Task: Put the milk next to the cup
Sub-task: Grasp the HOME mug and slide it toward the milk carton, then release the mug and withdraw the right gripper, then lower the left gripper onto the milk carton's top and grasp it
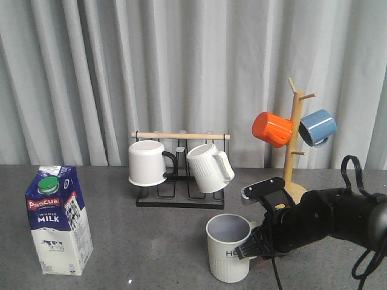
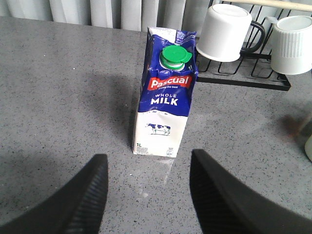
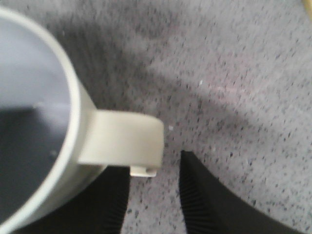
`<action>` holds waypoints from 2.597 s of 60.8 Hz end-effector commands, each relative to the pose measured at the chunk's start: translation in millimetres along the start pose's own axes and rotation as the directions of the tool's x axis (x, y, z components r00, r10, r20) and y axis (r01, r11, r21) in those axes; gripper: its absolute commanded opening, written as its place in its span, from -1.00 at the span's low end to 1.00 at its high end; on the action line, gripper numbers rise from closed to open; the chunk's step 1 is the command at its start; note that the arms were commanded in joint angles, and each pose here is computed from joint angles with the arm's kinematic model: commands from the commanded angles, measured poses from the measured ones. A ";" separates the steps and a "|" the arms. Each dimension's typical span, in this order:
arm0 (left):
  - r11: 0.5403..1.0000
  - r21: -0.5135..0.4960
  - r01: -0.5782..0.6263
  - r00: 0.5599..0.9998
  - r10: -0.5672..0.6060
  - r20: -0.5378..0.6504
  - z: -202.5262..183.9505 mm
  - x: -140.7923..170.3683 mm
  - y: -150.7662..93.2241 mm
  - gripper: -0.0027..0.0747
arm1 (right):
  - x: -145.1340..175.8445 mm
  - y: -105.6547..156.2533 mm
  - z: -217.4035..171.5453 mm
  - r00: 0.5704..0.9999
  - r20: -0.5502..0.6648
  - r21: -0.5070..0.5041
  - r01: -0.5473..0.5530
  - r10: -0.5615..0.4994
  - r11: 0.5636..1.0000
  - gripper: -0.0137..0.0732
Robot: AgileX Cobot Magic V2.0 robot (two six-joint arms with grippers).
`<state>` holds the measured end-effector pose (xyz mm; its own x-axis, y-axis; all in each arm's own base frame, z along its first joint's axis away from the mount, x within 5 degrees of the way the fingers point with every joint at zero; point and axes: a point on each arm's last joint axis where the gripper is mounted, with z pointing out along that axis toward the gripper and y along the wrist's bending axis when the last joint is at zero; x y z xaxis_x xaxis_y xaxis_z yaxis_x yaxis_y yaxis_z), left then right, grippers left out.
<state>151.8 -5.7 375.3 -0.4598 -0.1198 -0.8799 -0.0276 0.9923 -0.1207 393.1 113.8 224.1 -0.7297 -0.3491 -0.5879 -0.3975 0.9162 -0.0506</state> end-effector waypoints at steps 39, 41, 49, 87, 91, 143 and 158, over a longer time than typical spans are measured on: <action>1.000 0.018 0.006 0.997 -0.008 0.080 -4.8 -13.2 -2.4 0.04 | 12.2 14.9 -194.8 0.979 0.204 -0.035 0.003 0.004 0.999 -0.20; 1.000 0.018 0.006 0.997 -0.008 0.080 -4.8 -13.2 -2.4 0.04 | 19.3 17.7 -201.9 0.975 0.223 -0.050 0.002 0.010 0.999 -0.26; 1.000 0.013 0.007 0.999 -0.007 0.048 -4.6 -10.3 -2.0 0.04 | 65.1 32.2 -227.6 0.961 0.276 -0.116 0.025 0.008 0.993 -0.55; 0.992 0.128 0.008 0.998 0.001 -0.068 -4.7 -25.9 -16.3 0.20 | 231.5 56.4 -222.2 0.947 0.319 -0.126 0.005 0.036 0.992 -0.70; 0.991 0.134 -0.019 0.996 0.030 -0.082 -5.7 -40.3 -18.8 0.27 | 231.9 56.1 -222.5 0.946 0.323 -0.121 0.007 0.032 0.993 -0.70; 0.985 0.157 -0.069 0.953 0.111 -0.283 113.9 -161.8 -39.1 0.38 | 231.7 55.9 -222.4 0.946 0.324 -0.118 0.010 0.029 0.993 -0.70; 0.987 0.153 -0.057 0.933 0.107 -0.344 143.6 -152.3 -38.1 0.38 | 231.7 55.9 -222.4 0.946 0.324 -0.118 0.010 0.029 0.993 -0.70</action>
<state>357.3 -28.6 426.3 -0.8015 0.0192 -0.5977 0.1216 0.9838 -0.1314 73.7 39.7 252.9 -0.5746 -0.2736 -0.7714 -0.4787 0.8768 0.0456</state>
